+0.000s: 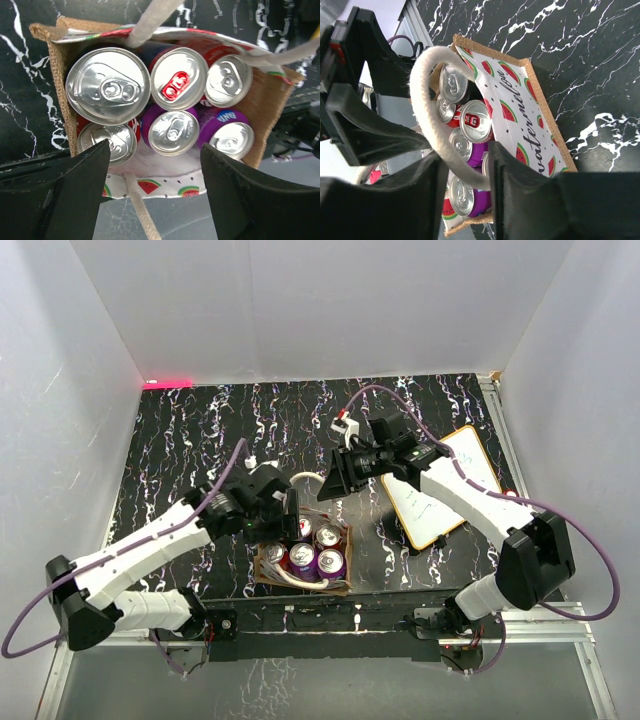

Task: Take the beverage out of the canvas bag

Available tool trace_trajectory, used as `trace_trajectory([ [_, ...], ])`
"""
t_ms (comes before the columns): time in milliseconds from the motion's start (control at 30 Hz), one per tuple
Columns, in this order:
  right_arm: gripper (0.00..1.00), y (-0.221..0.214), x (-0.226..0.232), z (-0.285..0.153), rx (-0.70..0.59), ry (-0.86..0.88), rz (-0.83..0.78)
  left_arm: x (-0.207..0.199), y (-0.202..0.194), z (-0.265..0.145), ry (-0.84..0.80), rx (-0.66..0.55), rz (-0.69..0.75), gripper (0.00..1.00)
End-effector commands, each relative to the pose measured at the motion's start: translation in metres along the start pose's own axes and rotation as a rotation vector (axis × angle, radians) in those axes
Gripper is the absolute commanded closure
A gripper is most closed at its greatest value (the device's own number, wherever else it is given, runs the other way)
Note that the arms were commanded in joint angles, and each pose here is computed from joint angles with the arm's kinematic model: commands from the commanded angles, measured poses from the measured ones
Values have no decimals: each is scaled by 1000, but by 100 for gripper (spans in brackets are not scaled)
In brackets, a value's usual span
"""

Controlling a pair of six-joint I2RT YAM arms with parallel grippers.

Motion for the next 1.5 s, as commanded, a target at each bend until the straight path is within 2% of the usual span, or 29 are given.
trace_trajectory([
  [0, 68, 20, 12, 2, -58, -10, -88, 4, -2, 8, 160, -63, -53, 32],
  [100, 79, 16, 10, 0, -60, -49, -73, 1, 0, 14, 241, -86, -92, 34],
  [167, 83, 13, 9, -1, -58, -57, -65, 1, 0, 18, 290, -102, -132, 34],
  [267, 87, 12, 10, -1, -59, -55, -63, -1, 3, 17, 278, -153, -185, 36],
  [433, 87, 12, 12, -1, -60, -54, -68, 1, 9, 5, 208, -259, -304, 32],
  [700, 87, 9, 15, 1, -50, -44, -67, 5, 11, 10, 309, -289, -393, 19],
  [1100, 87, 8, 18, 3, -45, -39, -72, 9, 16, 23, 372, -355, -469, 25],
  [1467, 87, 5, 18, 3, -41, -44, -73, 8, 29, 41, 438, -350, -466, 29],
])
Point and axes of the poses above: each gripper's point midway between its finger pads, its own z axis out along the fingers, its own x axis along the line the jaws close on, y = z × x, the point moved 8 cm from there along -z, back along the fingers, and after that the axes turned 6 degrees about -z, right-handed, at the moved point
